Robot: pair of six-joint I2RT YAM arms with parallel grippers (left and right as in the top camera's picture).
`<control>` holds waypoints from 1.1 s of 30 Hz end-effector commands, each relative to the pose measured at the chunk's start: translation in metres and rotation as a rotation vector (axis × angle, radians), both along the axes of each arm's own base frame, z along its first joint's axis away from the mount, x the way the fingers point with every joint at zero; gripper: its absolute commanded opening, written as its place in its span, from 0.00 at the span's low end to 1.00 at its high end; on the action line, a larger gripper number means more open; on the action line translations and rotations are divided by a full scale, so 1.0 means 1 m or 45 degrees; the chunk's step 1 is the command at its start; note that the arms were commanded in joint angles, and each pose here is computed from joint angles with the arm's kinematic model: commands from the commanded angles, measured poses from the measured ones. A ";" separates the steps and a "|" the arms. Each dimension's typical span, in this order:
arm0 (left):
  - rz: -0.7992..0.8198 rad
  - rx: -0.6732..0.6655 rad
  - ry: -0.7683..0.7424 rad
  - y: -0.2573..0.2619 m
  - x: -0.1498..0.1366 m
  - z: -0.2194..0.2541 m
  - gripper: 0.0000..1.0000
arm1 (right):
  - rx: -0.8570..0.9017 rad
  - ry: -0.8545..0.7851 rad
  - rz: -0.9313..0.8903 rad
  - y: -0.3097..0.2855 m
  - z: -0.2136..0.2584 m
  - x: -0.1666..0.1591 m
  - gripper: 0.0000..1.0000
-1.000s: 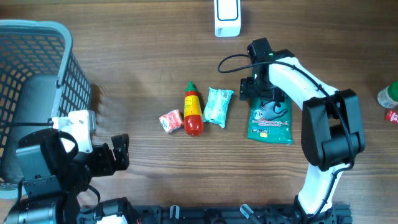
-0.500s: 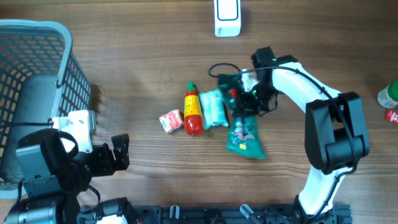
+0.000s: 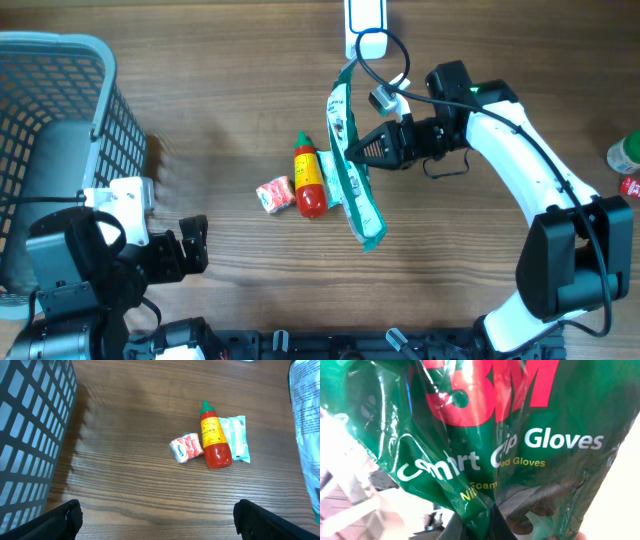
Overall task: Scan the item barcode
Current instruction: 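Lift the glove pack with the right gripper and hold it under the scanner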
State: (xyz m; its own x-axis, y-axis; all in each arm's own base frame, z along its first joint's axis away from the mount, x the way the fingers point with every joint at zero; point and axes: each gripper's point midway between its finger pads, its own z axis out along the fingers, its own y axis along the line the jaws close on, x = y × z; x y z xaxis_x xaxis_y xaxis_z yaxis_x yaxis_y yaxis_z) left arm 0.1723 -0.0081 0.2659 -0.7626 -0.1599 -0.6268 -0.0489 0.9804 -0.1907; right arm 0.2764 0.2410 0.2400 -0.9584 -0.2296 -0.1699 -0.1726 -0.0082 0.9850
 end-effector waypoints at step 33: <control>-0.027 0.007 -0.021 -0.002 0.000 0.003 1.00 | -0.152 1.072 0.015 0.001 0.022 0.017 0.04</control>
State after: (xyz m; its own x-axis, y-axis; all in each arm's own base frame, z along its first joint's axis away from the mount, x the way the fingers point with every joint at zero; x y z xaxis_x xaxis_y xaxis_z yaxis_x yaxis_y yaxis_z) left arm 0.1723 -0.0081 0.2659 -0.7626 -0.1599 -0.6268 -0.0489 0.9804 -0.1907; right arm 0.2959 0.2421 0.2453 -0.7576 -0.1597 0.6328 0.6162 0.1447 0.7742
